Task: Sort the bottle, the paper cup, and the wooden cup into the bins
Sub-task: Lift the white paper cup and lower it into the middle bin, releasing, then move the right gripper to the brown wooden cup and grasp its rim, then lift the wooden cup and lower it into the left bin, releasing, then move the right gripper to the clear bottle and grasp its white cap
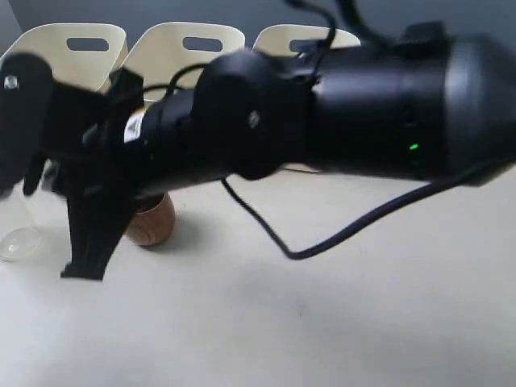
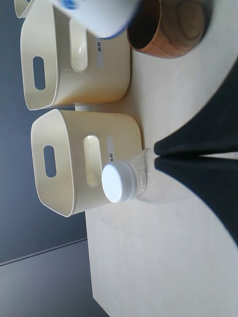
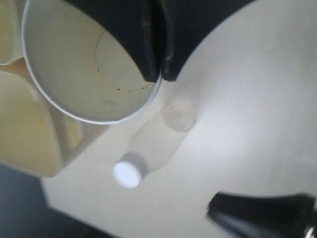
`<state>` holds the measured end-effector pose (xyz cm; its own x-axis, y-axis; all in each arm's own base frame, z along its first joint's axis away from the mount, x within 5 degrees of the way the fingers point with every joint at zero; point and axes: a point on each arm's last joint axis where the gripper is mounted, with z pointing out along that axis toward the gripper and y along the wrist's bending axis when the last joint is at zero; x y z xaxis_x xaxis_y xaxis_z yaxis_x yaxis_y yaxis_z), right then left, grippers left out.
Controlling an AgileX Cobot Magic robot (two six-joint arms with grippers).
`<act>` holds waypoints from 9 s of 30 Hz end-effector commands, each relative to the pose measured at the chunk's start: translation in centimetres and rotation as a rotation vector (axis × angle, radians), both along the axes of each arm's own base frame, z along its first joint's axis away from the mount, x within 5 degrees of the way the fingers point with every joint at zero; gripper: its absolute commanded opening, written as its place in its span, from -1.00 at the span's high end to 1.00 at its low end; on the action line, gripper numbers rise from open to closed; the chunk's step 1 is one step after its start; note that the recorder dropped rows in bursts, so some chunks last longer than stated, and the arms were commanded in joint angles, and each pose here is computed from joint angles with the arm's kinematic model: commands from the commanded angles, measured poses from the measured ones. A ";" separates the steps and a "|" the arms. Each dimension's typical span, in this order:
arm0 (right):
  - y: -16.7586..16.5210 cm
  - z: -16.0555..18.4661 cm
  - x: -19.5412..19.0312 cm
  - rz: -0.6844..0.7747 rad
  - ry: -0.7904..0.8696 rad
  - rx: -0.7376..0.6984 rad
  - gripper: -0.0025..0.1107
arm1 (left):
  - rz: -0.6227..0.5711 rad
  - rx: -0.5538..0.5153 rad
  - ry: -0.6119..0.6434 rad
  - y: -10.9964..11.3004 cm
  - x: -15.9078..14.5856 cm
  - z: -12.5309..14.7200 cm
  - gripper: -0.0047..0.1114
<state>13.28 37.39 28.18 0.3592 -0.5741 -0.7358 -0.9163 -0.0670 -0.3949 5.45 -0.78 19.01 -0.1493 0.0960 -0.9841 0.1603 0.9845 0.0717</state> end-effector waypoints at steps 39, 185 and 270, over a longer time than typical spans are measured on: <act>1.6 -7.1 27.0 -0.581 0.386 0.001 0.97 | -0.003 -0.007 -0.011 0.0 0.0 0.1 0.92; 9.7 -1.4 20.8 -0.104 -0.038 0.230 0.97 | -0.003 -0.007 -0.011 0.0 0.0 0.1 0.92; 0.2 2.4 12.8 -0.019 0.152 -0.098 0.97 | -0.003 -0.007 -0.011 0.0 0.0 0.1 0.92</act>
<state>26.56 38.69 31.49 0.2142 -0.7009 -0.6804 -0.9756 -0.1196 -0.1840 5.45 -0.78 19.01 -0.1493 0.0960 -0.9841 0.1603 0.9845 0.0717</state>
